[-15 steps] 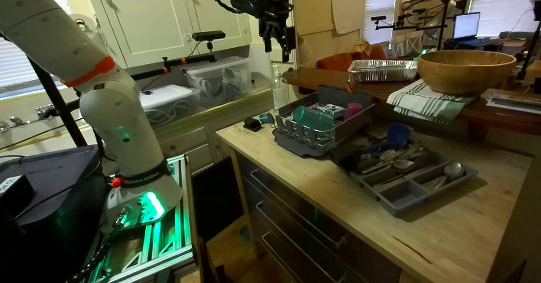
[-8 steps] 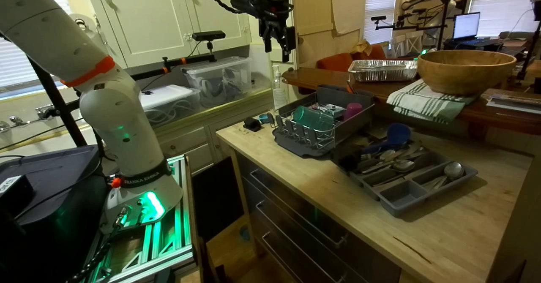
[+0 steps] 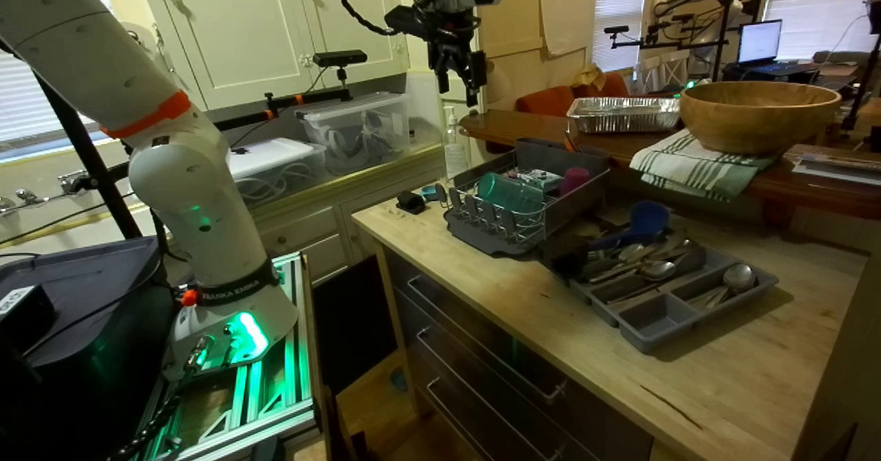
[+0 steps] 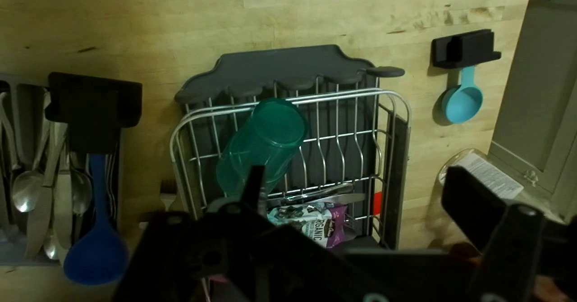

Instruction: Put the cup on the table

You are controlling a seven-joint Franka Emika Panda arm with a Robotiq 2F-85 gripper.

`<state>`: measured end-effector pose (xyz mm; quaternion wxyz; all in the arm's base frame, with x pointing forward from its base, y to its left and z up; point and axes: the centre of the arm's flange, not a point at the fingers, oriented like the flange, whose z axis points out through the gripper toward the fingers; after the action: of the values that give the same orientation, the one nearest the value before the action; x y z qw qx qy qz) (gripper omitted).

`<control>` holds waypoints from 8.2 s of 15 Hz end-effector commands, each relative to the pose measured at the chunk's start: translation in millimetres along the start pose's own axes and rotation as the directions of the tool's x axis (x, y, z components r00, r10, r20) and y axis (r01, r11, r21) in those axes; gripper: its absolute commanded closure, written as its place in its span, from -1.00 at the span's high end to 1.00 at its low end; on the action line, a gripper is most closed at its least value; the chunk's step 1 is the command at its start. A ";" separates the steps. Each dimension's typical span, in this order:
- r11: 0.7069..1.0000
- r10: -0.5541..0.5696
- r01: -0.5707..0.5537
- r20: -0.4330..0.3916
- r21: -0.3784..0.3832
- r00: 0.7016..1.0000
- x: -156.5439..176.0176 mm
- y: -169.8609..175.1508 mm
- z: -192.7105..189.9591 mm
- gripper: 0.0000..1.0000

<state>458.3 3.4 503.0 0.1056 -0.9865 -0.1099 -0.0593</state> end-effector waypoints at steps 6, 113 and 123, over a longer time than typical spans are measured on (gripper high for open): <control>0.995 0.058 -0.063 -0.064 -0.080 0.996 24.1 -9.9 33.9 1.00; 0.948 -0.012 -0.025 -0.115 -0.318 0.993 13.5 -78.7 120.4 0.01; 0.959 -0.022 0.079 0.208 -0.271 0.978 -40.3 -62.9 43.4 0.01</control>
<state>436.7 75.5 446.9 -0.0432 -0.9922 -0.1136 -0.0274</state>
